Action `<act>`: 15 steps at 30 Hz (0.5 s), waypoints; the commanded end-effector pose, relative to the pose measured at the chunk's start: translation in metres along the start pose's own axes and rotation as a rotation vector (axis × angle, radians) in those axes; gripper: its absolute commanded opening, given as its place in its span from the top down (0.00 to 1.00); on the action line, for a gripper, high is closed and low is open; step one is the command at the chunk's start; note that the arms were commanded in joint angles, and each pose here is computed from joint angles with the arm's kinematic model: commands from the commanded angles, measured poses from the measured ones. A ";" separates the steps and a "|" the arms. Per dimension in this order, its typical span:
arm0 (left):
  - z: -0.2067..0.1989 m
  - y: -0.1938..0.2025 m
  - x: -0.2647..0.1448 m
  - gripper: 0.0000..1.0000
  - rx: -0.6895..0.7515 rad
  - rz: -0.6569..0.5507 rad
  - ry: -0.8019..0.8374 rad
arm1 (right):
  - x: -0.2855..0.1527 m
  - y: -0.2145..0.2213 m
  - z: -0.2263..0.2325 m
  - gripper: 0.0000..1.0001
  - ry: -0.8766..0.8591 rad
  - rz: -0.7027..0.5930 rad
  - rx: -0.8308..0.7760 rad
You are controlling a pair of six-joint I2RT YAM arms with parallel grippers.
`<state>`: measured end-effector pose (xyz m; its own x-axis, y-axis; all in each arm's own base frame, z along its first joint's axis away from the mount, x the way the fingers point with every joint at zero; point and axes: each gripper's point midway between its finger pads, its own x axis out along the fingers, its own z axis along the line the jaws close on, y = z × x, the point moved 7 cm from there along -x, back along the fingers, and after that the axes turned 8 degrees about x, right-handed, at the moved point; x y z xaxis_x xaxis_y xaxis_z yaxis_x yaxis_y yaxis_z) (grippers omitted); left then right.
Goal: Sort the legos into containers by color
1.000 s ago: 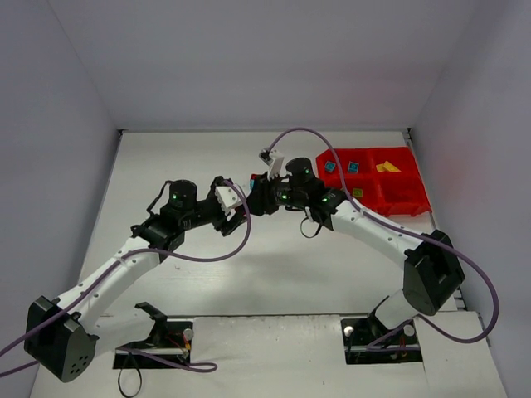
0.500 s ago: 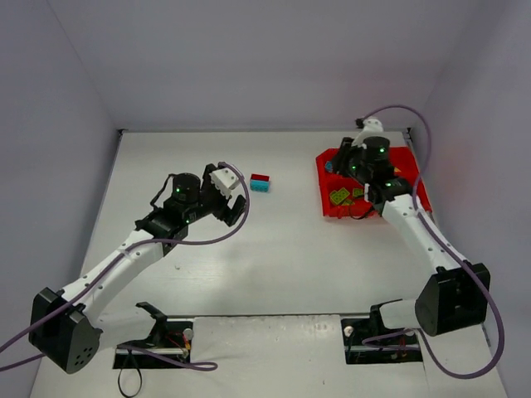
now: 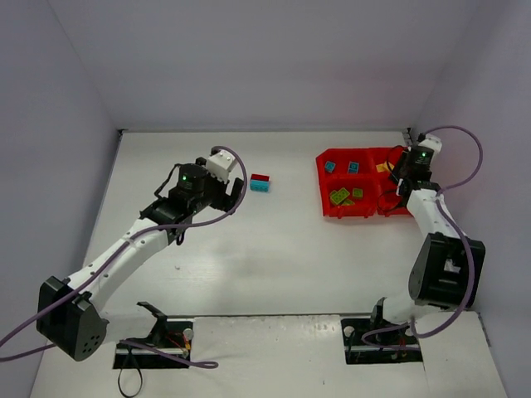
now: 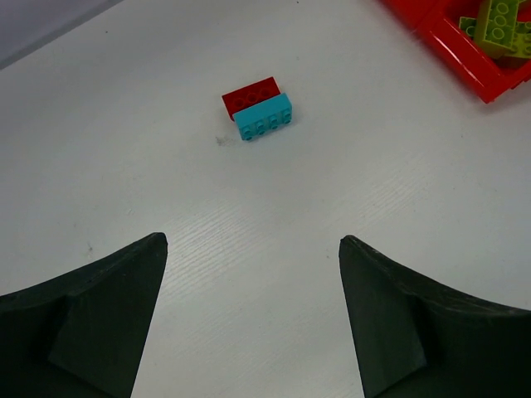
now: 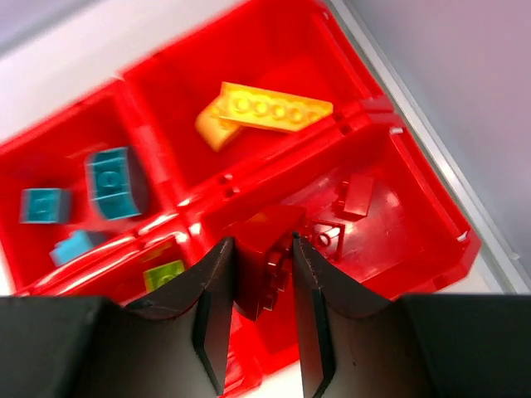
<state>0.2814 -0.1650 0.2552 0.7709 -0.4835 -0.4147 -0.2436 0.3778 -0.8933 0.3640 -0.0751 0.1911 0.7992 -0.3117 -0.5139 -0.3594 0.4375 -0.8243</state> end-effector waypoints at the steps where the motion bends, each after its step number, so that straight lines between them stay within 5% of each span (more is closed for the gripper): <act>1: 0.011 -0.023 -0.007 0.22 -0.052 -0.054 -0.063 | 0.020 -0.013 0.000 0.97 0.016 -0.072 0.037; 9: 0.011 -0.020 -0.004 0.22 -0.083 -0.024 -0.060 | 0.030 0.003 0.005 0.45 -0.024 -0.006 0.039; 15: 0.011 -0.015 0.009 0.22 -0.204 0.054 -0.095 | -0.001 -0.005 0.024 0.37 -0.145 -0.032 0.033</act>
<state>0.2881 -0.1636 0.2464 0.7656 -0.4169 -0.4899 -0.3750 0.3296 -0.8665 0.3722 -0.0708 0.1521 0.7648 -0.2512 -0.5933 -0.4341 0.4796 -0.7626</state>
